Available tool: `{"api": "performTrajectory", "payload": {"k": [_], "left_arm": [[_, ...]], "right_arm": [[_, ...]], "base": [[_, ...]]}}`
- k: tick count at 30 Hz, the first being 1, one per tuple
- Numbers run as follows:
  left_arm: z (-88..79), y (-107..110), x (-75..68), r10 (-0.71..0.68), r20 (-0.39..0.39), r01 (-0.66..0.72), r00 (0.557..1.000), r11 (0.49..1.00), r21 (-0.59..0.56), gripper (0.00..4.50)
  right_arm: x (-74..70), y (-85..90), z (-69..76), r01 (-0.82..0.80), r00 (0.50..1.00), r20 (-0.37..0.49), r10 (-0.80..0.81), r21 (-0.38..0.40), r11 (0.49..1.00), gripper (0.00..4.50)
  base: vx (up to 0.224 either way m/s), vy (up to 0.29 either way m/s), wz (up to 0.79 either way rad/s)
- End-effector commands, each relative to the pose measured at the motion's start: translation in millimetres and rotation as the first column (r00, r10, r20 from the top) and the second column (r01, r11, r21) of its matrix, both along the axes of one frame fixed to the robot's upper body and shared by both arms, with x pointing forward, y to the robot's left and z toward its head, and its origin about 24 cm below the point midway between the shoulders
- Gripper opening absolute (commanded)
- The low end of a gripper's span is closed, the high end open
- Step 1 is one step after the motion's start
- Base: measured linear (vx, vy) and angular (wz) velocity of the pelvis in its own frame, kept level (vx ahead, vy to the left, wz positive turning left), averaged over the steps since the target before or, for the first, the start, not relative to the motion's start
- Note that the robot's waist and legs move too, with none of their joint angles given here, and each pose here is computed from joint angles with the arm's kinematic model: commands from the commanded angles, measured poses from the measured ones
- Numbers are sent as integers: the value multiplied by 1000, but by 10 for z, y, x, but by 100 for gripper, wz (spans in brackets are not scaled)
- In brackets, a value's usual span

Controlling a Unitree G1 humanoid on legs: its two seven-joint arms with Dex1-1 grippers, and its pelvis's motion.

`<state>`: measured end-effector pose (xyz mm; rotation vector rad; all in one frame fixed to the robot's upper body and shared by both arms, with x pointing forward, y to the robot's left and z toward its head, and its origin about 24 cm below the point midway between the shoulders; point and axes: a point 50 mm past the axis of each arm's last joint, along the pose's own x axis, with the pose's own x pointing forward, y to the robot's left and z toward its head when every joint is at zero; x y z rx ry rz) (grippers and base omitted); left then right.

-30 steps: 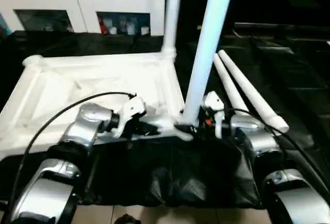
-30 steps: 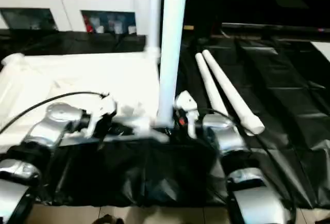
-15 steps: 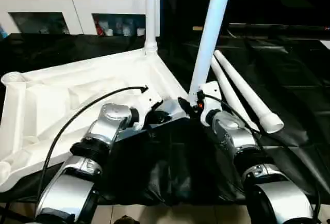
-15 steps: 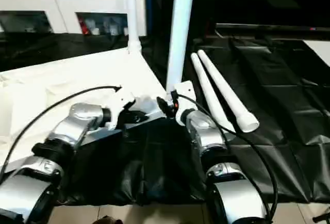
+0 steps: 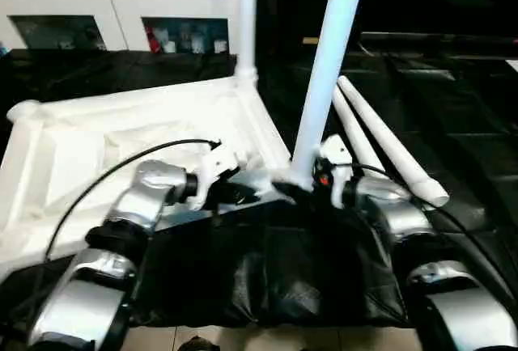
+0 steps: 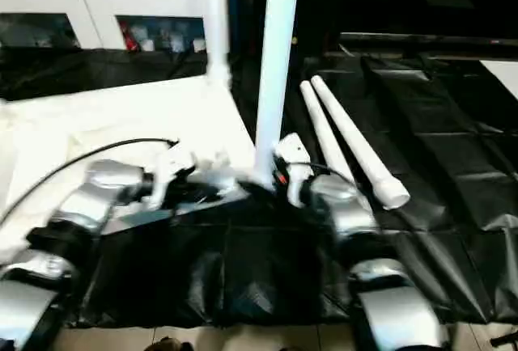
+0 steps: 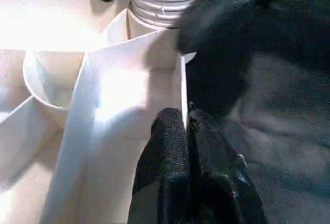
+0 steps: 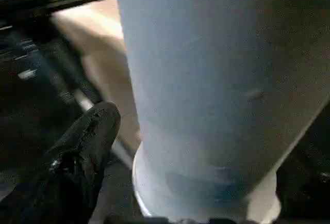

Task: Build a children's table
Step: Rotate leg to tighten

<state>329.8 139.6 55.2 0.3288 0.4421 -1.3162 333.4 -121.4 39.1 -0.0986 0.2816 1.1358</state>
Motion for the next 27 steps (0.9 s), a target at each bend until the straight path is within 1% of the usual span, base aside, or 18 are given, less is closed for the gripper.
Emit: {"api": "performTrajectory", "payload": {"k": [1,2,3,6,8,11,12,13,15,16,17,19,20,22,23,25,27], "left_arm": [[113,-149,0,-98,41,100,994,994,-46,0],[118,-114,-7,-114,33,115,993,993,-40,0],[128,-61,-21,-140,21,141,990,990,-29,0],[133,-38,-30,-159,15,160,987,987,-21,0],[133,-30,-34,-166,13,166,986,986,-18,0],[125,-4,-52,-187,-2,187,982,982,-17,0],[123,0,-55,-190,-3,190,982,982,-16,0],[123,0,-55,-190,-3,190,982,982,-16,0],[112,-6,-49,-170,0,170,985,985,-19,0],[108,-13,-45,-160,1,160,987,987,-23,0],[97,-36,-21,-118,10,118,993,993,-26,0],[83,-76,28,-40,23,41,999,999,-32,0],[82,-102,51,-5,25,6,1000,999,-40,0],[82,-161,84,47,33,-46,998,998,-47,0],[81,-211,109,87,43,-85,995,995,-49,0],[76,-336,138,147,55,-143,988,988,-63,0],[73,-418,153,181,56,-176,982,981,-77,0]], "right_arm": [[-101,150,-43,-157,987,-41,156,-10,988,410],[-122,119,-39,-201,979,-51,199,-20,979,394],[-158,79,-45,-270,962,-65,267,-52,961,376],[-179,68,-59,-302,951,-84,296,-62,951,376],[-186,68,-58,-312,948,-87,307,-63,948,345],[-210,91,-55,-339,938,-93,334,-53,939,328],[-214,97,-53,-343,936,-94,338,-47,938,311],[-214,97,-53,-343,936,-94,338,-47,938,311],[-223,126,-58,-330,940,-99,327,-16,944,294],[-225,137,-63,-320,943,-98,318,-6,947,294],[-221,163,-82,-280,954,-103,280,13,960,285],[-197,198,-123,-198,974,-104,199,13,980,277],[-164,216,-146,-130,988,-90,129,-5,991,277],[-91,252,-180,11,998,-68,-13,-31,999,275],[-37,278,-201,117,991,-57,-120,-47,992,275],[39,363,-217,287,955,-69,-289,-33,957,275],[73,438,-223,378,922,-82,-379,-29,925,274]], "base": [[0,0,0],[0,0,0],[0,0,0],[0,0,0],[0,0,0],[0,0,0],[0,0,0],[0,0,0],[0,0,0],[0,0,0],[0,0,0],[0,0,0],[0,0,0],[0,0,0],[0,0,0],[0,0,0],[0,0,0]]}}
